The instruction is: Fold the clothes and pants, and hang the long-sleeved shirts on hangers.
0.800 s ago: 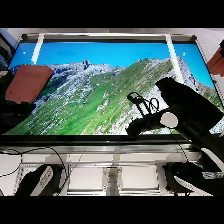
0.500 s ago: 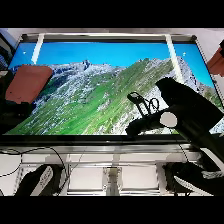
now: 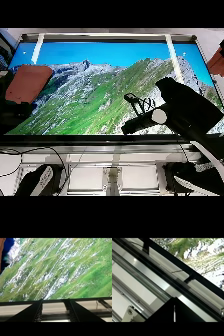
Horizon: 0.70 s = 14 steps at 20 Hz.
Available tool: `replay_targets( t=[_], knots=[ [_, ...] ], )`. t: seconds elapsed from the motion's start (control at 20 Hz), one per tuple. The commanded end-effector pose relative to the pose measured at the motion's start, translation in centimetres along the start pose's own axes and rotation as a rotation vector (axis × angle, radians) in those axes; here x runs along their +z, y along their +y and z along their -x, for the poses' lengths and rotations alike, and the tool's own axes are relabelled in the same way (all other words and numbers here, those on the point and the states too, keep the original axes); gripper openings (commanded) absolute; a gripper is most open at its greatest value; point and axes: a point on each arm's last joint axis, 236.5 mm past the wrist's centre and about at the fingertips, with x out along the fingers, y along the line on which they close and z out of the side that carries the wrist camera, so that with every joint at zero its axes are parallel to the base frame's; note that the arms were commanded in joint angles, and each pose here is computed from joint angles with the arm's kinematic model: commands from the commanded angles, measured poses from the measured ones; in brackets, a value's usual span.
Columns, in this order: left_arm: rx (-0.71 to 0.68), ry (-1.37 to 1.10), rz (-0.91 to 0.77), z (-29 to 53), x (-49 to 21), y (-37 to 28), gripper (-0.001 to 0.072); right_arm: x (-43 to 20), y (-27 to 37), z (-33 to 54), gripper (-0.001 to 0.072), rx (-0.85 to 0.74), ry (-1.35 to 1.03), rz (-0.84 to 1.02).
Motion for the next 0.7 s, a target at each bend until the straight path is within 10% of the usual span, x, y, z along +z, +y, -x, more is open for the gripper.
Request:
replay_targets(
  t=[0.0,0.25,0.3,0.4,0.65],
  knots=[
    [-0.001,0.0,0.0,0.0,0.0,0.0,0.0377,1.5,-0.1,-0.2,0.001,-0.003,-0.059,0.004],
    [0.182,-0.088,-0.036,0.3,2.2,4.3,0.0387,2.3,-0.1,-0.1,0.001,-0.004,-0.093,0.004],
    [0.327,-0.161,0.005,1.0,3.9,7.9,0.0538,2.3,-0.1,-0.1,0.001,-0.003,-0.092,0.003],
    [0.487,-0.27,0.129,2.1,6.2,13.5,0.0559,2.3,-0.1,-0.1,0.001,-0.001,-0.091,0.002],
    [0.259,-0.057,0.427,-6.9,2.8,19.4,0.0648,2.1,0.2,-0.1,0.001,0.012,-0.085,-0.01]
  ],
)
